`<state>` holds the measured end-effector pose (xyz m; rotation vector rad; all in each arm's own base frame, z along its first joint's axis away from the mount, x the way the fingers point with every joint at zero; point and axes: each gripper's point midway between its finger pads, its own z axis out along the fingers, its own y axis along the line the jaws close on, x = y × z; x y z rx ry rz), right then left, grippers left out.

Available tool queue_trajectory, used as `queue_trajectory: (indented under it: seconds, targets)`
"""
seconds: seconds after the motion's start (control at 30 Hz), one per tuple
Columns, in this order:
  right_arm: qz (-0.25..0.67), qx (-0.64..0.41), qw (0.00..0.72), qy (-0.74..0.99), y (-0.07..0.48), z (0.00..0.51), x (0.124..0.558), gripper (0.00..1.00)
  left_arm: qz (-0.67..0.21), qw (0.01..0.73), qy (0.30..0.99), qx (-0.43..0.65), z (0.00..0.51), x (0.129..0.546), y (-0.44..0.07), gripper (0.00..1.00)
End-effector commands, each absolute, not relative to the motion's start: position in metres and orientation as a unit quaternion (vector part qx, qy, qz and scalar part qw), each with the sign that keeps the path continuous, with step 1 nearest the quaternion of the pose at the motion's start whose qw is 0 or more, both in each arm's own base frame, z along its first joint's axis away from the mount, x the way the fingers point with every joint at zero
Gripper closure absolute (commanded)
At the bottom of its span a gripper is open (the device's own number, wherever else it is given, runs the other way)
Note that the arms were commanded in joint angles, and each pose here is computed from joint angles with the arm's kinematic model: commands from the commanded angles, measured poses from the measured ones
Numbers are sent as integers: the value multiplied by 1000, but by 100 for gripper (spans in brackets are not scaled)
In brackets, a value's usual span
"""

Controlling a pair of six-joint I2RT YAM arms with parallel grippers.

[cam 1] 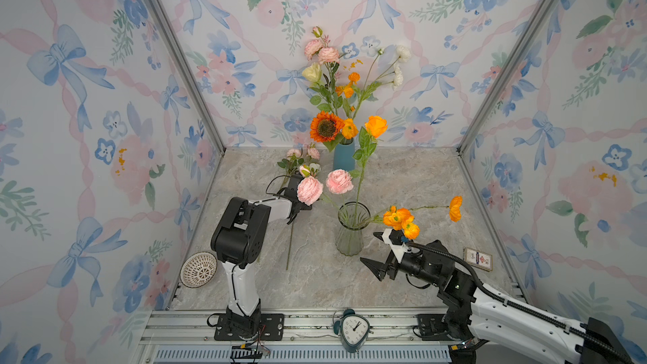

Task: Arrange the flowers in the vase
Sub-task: 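Lower the left gripper and close it on the white rose bud stem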

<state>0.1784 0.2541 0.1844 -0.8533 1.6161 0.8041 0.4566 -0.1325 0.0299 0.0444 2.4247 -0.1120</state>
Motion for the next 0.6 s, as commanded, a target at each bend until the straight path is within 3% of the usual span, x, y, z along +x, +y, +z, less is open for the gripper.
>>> queue_trajectory:
  seconds: [0.0, 0.07, 0.23, 0.57]
  targets:
    - [345, -354, 543, 678, 253, 184, 178, 3, -46, 327, 944, 24, 18, 447, -129, 73]
    - [344, -355, 543, 679, 253, 183, 179, 3, -48, 324, 945, 25, 16, 444, -130, 78]
    - [341, -357, 543, 680, 252, 182, 179, 3, -56, 322, 945, 30, 20, 434, -129, 99]
    - [337, -358, 543, 680, 251, 181, 179, 3, -59, 392, 918, 5, 88, 410, -108, 100]
